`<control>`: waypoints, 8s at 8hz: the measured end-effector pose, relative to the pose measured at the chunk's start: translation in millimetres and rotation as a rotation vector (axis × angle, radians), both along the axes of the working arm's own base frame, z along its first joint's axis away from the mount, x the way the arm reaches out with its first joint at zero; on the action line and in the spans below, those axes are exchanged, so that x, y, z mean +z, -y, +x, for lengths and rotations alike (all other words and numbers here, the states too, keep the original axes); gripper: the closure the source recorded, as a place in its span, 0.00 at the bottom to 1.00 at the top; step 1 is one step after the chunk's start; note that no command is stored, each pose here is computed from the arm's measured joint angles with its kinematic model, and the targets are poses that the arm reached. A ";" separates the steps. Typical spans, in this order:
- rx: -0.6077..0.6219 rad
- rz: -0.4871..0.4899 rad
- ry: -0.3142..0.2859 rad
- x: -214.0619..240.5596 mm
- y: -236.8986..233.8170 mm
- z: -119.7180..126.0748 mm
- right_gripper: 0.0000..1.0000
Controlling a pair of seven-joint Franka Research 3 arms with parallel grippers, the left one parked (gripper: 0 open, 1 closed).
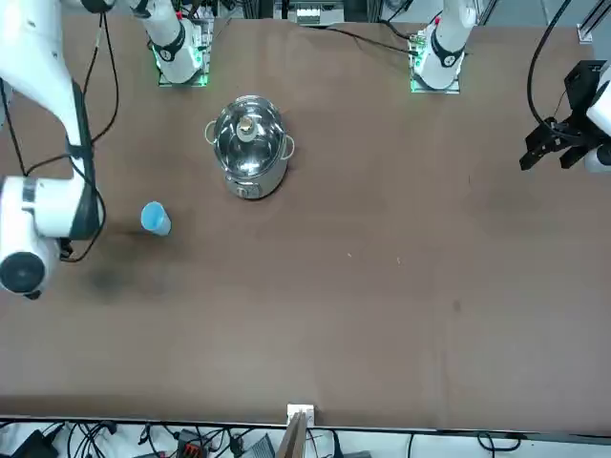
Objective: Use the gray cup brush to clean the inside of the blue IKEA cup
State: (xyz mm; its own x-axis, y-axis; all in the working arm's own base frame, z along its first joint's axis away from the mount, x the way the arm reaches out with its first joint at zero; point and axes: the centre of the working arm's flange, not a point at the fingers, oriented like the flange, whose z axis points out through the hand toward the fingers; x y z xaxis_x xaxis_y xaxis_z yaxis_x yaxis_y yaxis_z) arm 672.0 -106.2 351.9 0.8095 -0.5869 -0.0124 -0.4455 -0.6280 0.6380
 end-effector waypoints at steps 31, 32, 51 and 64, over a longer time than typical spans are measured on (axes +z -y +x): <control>0.394 0.523 0.119 -8.6 -142.7 -99.8 0.95; 0.397 0.521 0.131 -10.0 -143.0 -96.9 0.95; 0.302 0.457 0.122 -20.7 -148.5 -77.4 0.95; 0.240 0.417 0.022 -18.2 -149.0 -87.9 0.95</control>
